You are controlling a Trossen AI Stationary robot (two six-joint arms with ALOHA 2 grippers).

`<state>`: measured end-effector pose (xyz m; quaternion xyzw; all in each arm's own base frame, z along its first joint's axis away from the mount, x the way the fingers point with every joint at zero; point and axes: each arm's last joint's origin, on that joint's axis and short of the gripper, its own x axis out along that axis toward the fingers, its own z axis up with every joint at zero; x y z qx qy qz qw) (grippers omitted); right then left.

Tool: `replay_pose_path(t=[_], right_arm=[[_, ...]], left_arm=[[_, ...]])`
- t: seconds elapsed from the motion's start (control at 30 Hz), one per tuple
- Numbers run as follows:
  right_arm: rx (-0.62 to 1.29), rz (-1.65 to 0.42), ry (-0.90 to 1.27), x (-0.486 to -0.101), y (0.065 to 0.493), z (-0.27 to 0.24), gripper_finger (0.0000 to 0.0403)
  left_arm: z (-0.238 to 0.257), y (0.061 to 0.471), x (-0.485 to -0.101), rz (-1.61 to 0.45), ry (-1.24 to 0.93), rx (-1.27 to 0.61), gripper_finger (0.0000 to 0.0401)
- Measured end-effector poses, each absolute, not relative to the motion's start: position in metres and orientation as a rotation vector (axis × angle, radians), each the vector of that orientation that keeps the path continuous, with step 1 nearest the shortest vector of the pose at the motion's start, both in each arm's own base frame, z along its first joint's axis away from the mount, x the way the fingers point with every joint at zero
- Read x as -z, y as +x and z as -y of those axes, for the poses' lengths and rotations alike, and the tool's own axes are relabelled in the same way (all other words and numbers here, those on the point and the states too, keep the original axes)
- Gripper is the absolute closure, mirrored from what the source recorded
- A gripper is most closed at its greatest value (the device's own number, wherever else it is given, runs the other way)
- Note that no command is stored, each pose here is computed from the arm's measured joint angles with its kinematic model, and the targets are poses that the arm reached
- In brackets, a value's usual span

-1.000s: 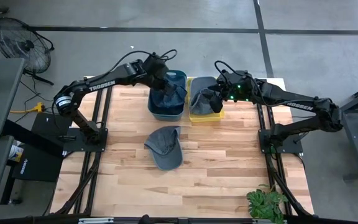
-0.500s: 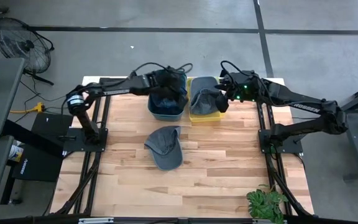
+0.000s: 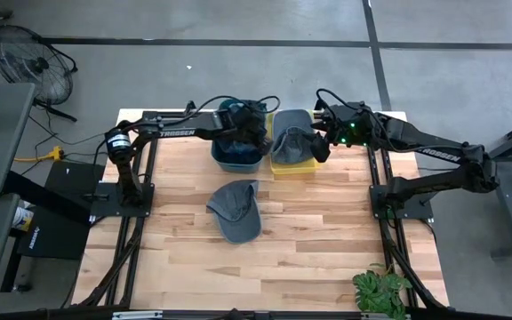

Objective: Pick & Place hat
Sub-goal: Put the blue cap into the blue bin

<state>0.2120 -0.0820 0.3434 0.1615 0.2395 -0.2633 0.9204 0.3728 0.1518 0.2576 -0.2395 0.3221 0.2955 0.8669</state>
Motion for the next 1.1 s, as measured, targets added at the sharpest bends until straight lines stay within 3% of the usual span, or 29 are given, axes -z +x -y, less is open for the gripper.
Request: replay_pose_path(t=[0.37, 0.77, 1.1], right_arm=[[0.544, -0.489, 0.342, -0.343, 0.212, 0.082, 0.0192], [0.543, -0.485, 0.363, -0.343, 0.212, 0.082, 0.0192], [0.527, -0.486, 0.372, -0.343, 0.212, 0.081, 0.0192]], left_arm=[[-0.154, 0.368, -0.243, -0.788, -0.438, -0.759, 0.0401], [-0.157, 0.377, -0.203, -0.913, -0.453, -0.756, 0.0401], [-0.156, 0.375, -0.207, -0.916, -0.455, -0.746, 0.0401]])
